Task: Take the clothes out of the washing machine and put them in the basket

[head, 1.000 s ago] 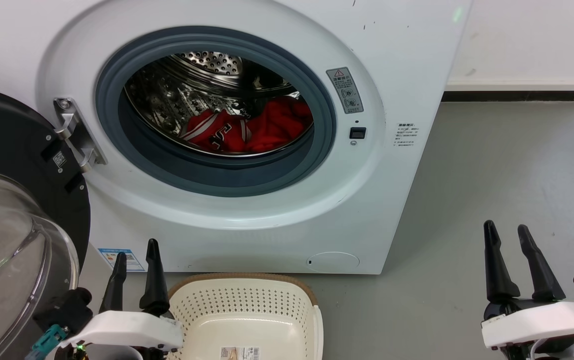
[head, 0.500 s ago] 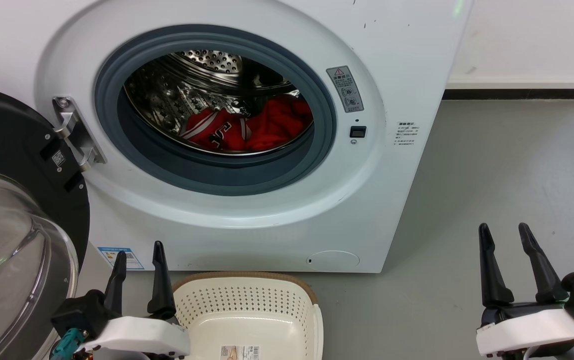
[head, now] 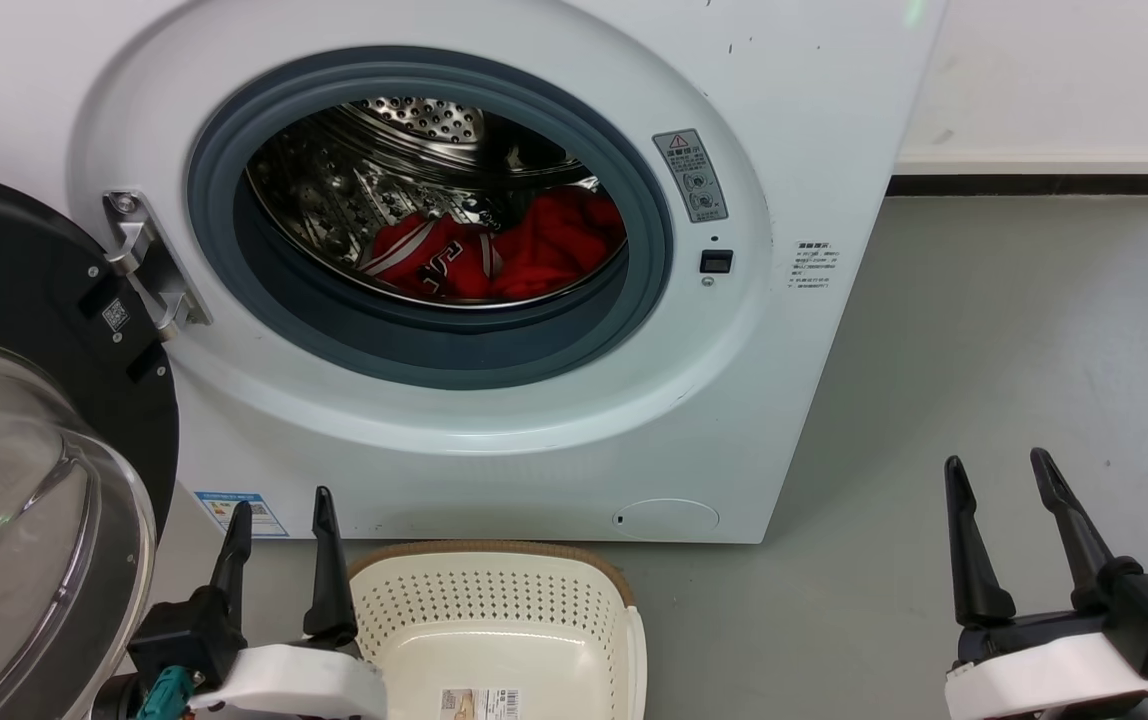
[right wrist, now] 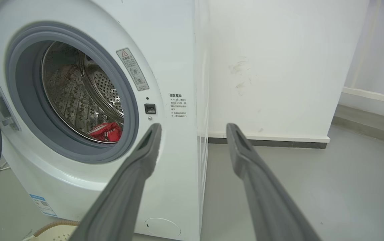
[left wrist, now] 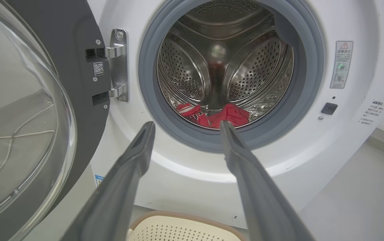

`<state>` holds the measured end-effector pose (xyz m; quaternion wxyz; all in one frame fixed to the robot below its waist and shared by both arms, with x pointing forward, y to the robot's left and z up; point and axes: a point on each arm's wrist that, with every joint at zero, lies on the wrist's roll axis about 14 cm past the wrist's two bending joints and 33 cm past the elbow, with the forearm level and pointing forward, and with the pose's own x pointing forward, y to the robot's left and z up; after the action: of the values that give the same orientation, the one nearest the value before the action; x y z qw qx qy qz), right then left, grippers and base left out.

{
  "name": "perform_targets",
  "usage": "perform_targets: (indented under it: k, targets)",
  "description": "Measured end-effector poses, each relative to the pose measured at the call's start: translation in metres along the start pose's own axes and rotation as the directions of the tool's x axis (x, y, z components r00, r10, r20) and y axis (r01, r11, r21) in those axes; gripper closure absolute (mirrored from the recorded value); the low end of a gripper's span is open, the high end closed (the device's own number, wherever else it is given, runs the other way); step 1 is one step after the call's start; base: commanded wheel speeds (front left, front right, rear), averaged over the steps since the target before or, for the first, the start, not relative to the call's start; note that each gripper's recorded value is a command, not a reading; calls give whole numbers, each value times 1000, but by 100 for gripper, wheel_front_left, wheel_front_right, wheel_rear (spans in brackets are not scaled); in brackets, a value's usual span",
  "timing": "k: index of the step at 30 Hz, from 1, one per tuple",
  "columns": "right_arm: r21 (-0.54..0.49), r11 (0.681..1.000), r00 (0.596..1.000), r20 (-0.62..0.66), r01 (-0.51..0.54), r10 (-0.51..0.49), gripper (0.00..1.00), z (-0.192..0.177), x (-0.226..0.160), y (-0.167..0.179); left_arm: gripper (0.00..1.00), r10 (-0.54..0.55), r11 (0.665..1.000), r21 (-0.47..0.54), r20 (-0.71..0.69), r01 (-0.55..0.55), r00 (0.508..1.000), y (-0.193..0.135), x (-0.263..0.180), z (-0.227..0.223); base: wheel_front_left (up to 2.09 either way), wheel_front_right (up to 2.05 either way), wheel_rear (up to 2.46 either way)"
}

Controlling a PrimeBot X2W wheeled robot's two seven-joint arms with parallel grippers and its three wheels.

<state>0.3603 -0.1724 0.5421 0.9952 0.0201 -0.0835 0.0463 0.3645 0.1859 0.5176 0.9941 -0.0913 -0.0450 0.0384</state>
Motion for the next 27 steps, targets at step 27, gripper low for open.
perform_targets:
  k: [27]
  targets:
    - [-167, 985, 999, 22, -40, 44, 0, 3, -4, 7, 0, -28, 983, 184, 29, 22, 999, -4, -6, -1, 0, 0, 0]
